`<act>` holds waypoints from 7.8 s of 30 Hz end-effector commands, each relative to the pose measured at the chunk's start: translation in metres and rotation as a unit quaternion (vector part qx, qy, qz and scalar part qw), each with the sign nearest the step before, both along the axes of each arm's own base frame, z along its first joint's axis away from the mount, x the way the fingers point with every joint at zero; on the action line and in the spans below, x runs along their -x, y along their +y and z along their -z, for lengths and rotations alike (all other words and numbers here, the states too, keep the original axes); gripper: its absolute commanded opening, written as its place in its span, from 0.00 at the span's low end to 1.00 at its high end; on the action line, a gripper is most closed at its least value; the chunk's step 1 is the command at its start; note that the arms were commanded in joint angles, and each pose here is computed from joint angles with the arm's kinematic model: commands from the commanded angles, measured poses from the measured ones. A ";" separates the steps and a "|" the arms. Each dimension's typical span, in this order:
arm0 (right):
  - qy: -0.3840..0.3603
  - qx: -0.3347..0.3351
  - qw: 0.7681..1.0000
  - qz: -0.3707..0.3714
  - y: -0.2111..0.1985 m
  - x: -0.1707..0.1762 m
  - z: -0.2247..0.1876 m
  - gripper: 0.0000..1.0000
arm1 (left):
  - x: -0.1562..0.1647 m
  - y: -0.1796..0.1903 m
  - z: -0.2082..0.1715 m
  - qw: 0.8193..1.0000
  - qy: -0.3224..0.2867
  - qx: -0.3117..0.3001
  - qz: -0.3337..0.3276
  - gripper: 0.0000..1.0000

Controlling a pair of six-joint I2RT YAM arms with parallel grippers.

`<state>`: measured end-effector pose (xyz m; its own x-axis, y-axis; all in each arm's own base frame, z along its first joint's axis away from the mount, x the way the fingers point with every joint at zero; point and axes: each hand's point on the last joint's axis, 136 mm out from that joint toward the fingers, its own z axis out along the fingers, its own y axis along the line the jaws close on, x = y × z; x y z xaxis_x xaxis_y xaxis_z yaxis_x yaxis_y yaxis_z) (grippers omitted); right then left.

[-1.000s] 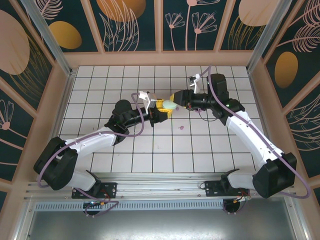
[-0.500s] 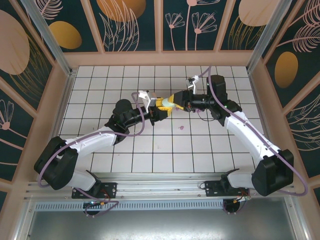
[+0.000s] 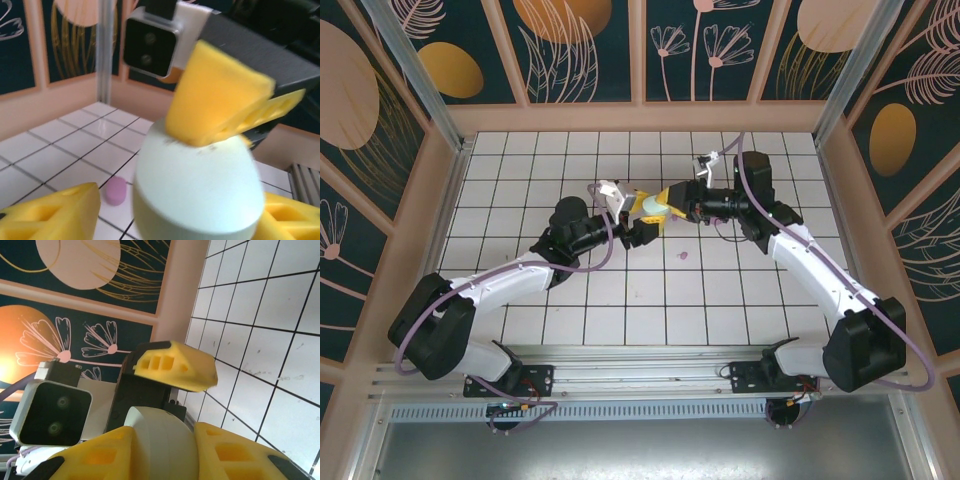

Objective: Insert wireless bluetooth earbuds into charging case

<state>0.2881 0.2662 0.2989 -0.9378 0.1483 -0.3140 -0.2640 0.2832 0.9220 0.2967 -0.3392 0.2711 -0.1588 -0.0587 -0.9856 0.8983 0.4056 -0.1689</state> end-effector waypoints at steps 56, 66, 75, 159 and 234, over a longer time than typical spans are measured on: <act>0.126 0.172 0.977 -0.004 0.227 -0.138 0.260 0.37 | -0.034 0.217 0.095 0.878 0.118 -0.098 -0.454 0.90; 0.101 0.209 0.973 0.012 0.222 -0.138 0.235 0.49 | -0.032 0.209 0.091 0.889 0.121 -0.078 -0.436 0.90; 0.077 0.267 0.959 0.057 0.191 -0.141 0.203 0.49 | -0.029 0.203 0.074 0.900 0.113 -0.051 -0.417 0.90; 0.095 0.530 0.841 0.046 -0.159 -0.113 0.282 0.55 | -0.091 -0.052 0.167 0.955 0.171 -0.216 -0.113 0.76; 0.099 0.293 0.937 0.165 -0.083 -0.051 0.175 0.60 | -0.025 0.033 0.249 0.868 0.313 -0.294 -0.249 0.73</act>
<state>0.3396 0.1814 0.1088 -0.9249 0.3159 -0.2118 0.1465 0.8097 0.5683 0.3190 -0.3098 0.0264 -0.7594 0.2162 -0.6136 0.4257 0.8784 -0.2173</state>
